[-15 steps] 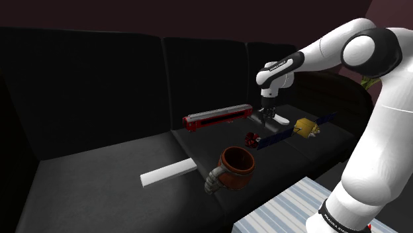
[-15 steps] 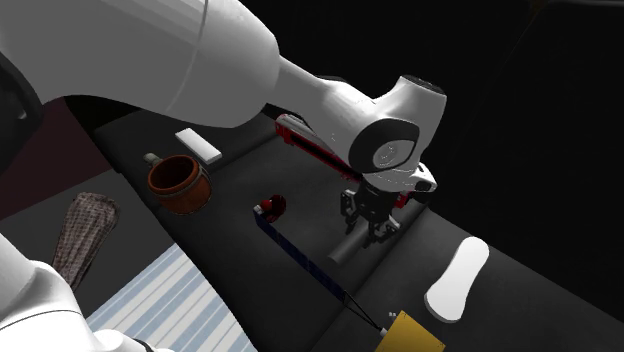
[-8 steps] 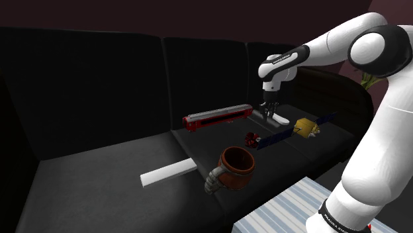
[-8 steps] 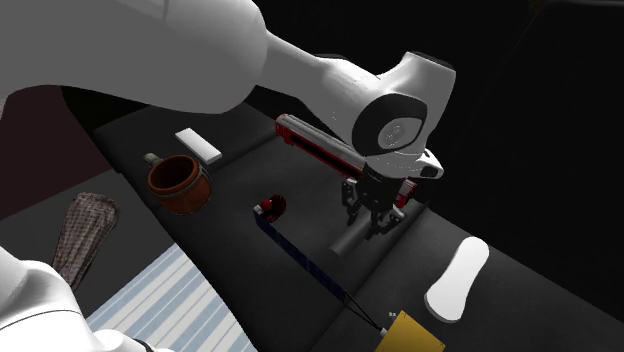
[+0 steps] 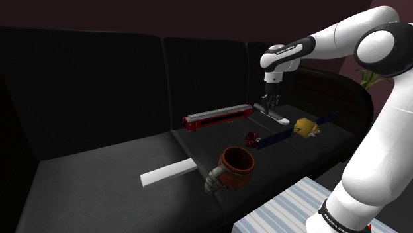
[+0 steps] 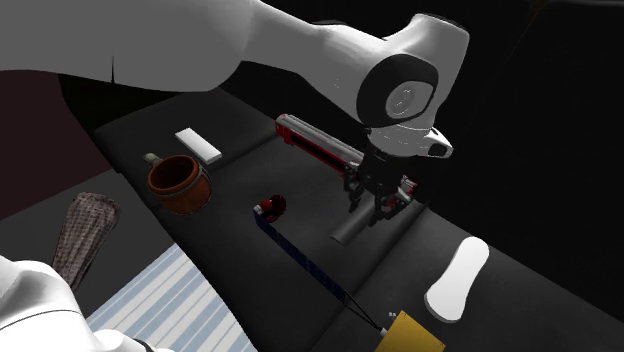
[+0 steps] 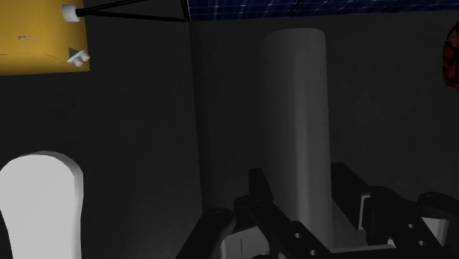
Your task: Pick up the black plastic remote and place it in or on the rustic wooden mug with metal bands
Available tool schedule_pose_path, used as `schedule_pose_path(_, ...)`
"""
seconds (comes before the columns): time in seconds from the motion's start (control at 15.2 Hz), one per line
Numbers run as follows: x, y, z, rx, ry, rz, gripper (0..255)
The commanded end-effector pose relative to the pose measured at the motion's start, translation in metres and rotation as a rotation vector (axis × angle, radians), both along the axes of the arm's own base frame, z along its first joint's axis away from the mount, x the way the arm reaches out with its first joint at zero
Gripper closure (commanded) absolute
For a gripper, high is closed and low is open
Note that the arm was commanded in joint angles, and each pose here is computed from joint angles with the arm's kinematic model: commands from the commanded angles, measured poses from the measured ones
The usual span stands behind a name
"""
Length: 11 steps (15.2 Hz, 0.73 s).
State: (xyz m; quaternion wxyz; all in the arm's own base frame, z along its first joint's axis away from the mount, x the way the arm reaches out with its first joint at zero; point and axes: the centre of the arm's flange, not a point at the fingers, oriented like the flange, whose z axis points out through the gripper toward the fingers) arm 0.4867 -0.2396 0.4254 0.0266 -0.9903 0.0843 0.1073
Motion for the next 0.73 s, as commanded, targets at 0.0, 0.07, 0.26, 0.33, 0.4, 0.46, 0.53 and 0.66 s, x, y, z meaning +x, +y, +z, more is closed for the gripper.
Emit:
schedule_pose_path(0.0,-0.001,-0.001,0.01,0.0,0.0,0.0,255)
schedule_pose_path(0.07,-0.001,-0.001,0.015,0.0,0.0,0.0,255)
schedule_pose_path(0.26,-0.001,-0.001,0.031,0.0,0.0,0.0,255)
schedule_pose_path(0.33,-0.001,-0.001,0.036,0.0,0.0,0.0,255)
schedule_pose_path(0.4,-0.001,-0.001,0.041,0.0,0.0,0.0,255)
schedule_pose_path(0.46,-0.001,-0.001,0.047,0.0,0.0,0.0,255)
schedule_pose_path(0.53,-0.001,-0.001,0.052,0.0,0.0,0.0,255)
schedule_pose_path(0.66,-0.001,-0.001,0.062,0.0,0.0,0.0,255)
